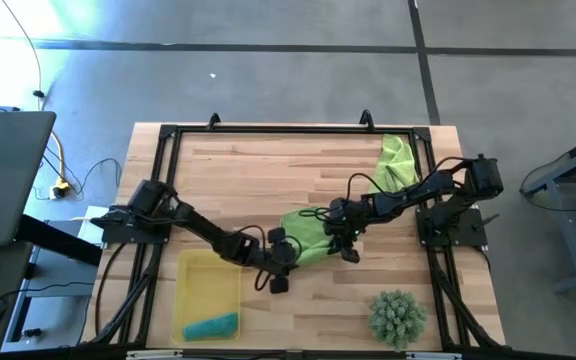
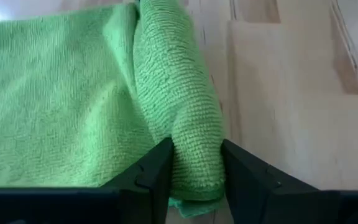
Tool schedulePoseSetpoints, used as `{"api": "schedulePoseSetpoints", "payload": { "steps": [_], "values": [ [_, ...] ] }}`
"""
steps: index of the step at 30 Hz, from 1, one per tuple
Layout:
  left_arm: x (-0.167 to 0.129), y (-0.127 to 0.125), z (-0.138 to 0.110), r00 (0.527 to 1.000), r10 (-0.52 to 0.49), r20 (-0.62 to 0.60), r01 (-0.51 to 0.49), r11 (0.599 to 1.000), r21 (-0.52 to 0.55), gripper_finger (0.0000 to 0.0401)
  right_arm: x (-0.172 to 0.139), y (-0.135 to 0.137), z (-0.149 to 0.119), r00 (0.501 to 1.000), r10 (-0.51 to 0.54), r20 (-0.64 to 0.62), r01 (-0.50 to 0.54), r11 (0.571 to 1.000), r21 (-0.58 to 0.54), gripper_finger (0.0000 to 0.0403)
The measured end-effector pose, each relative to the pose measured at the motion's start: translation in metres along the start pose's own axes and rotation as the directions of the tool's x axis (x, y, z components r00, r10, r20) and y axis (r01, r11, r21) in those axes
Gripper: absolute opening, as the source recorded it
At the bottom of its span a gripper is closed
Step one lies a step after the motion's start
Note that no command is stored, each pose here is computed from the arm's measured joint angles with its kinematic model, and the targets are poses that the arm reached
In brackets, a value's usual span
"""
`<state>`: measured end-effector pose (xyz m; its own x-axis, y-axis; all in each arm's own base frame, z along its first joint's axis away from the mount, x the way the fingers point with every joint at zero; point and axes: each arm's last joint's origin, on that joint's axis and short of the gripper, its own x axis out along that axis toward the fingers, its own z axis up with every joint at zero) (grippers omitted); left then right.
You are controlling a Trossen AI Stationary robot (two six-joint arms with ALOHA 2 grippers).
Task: Roll microfiber towels into tight, uniform cylinder then place into a basket
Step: Roll the green microfiber towel
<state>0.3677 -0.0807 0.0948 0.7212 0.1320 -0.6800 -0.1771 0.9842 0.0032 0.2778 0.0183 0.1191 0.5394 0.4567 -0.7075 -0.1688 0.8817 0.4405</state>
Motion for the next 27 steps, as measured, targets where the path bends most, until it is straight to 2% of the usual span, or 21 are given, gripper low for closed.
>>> {"api": "schedulePoseSetpoints", "payload": {
  "steps": [8,11,15,18,22,24,27],
  "values": [
    [0.005,0.001,-0.005,0.999,-0.021,-0.045,0.015,0.991,-0.129,0.0080,-0.003,0.000,0.001,1.000,-0.026,-0.004,0.025,0.983,-0.179,0.0120],
    [0.005,0.004,-0.006,0.997,-0.044,-0.070,0.032,0.986,-0.166,0.0073,-0.013,0.001,0.005,0.994,-0.095,-0.055,0.081,0.974,-0.212,0.0137],
    [0.007,0.012,-0.004,0.993,-0.077,-0.093,0.051,0.965,-0.259,0.0068,-0.033,0.006,0.014,0.964,-0.233,-0.128,0.191,0.942,-0.275,0.0141],
    [0.009,0.017,-0.003,0.992,-0.086,-0.096,0.052,0.948,-0.313,0.0067,-0.037,0.018,0.018,0.966,-0.234,-0.110,0.187,0.926,-0.327,0.0141],
    [0.010,0.021,-0.002,0.991,-0.087,-0.100,0.049,0.942,-0.332,0.0067,-0.030,0.036,0.018,0.974,-0.207,-0.093,0.149,0.891,-0.429,0.0142],
    [0.010,0.021,-0.003,0.991,-0.086,-0.102,0.048,0.942,-0.331,0.0066,-0.025,0.047,0.017,0.972,-0.225,-0.069,0.165,0.860,-0.484,0.0142],
    [0.010,0.021,-0.003,0.991,-0.086,-0.102,0.049,0.944,-0.325,0.0066,-0.018,0.058,0.014,0.955,-0.296,0.001,0.251,0.808,-0.534,0.0142]
  ]
}}
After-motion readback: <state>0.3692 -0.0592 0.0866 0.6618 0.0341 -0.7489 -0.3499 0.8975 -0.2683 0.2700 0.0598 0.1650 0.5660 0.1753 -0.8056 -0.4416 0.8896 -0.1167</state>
